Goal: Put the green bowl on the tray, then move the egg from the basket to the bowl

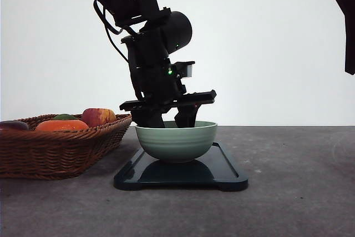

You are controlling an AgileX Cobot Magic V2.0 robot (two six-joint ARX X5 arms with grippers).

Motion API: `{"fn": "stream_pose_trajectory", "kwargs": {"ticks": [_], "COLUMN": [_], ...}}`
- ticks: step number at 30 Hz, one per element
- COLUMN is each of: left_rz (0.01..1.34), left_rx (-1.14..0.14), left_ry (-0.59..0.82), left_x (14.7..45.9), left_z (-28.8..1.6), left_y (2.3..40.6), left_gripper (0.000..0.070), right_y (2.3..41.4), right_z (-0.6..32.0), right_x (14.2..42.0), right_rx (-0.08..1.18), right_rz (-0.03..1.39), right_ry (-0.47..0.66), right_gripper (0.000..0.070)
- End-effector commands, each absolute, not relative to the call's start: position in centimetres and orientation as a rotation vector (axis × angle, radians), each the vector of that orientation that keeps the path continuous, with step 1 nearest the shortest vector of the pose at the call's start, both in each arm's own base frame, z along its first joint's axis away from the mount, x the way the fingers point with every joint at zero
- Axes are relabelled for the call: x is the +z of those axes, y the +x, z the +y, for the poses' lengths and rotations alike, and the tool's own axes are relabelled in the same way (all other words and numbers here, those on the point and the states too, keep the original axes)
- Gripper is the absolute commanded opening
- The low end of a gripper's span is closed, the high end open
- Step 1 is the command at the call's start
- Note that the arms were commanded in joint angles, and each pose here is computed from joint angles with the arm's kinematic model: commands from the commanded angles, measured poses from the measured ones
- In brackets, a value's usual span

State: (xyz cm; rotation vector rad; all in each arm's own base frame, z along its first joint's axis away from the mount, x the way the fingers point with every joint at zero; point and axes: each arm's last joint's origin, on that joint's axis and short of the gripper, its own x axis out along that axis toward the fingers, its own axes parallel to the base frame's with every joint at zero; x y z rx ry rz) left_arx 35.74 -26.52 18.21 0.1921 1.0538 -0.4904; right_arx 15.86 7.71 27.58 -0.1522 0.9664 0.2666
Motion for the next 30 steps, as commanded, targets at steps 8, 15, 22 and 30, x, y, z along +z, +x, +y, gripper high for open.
{"fn": "stream_pose_trajectory", "kwargs": {"ticks": [8, 15, 22, 30], "left_rz": [1.04, 0.954, 0.899, 0.795], "left_rx": [-0.499, -0.511, -0.521, -0.545], "left_ry": [0.184, 0.151, 0.127, 0.13], "left_x": [19.2, 23.7, 28.9, 35.3], "left_z": [-27.0, -26.2, -24.4, -21.2], "left_y": [35.7, 34.6, 32.3, 28.1], "left_gripper": [0.0442, 0.044, 0.0438, 0.0429], "right_y": [16.0, 16.0, 16.0, 16.2], "right_z": [7.8, 7.9, 7.9, 8.0], "right_x": [27.7, 27.7, 27.8, 27.9], "right_rx": [0.266, 0.265, 0.264, 0.268], "right_rz": [0.959, 0.956, 0.949, 0.922], "right_ry": [-0.142, -0.138, -0.132, -0.124], "right_gripper": [0.0281, 0.0281, 0.0281, 0.0281]}}
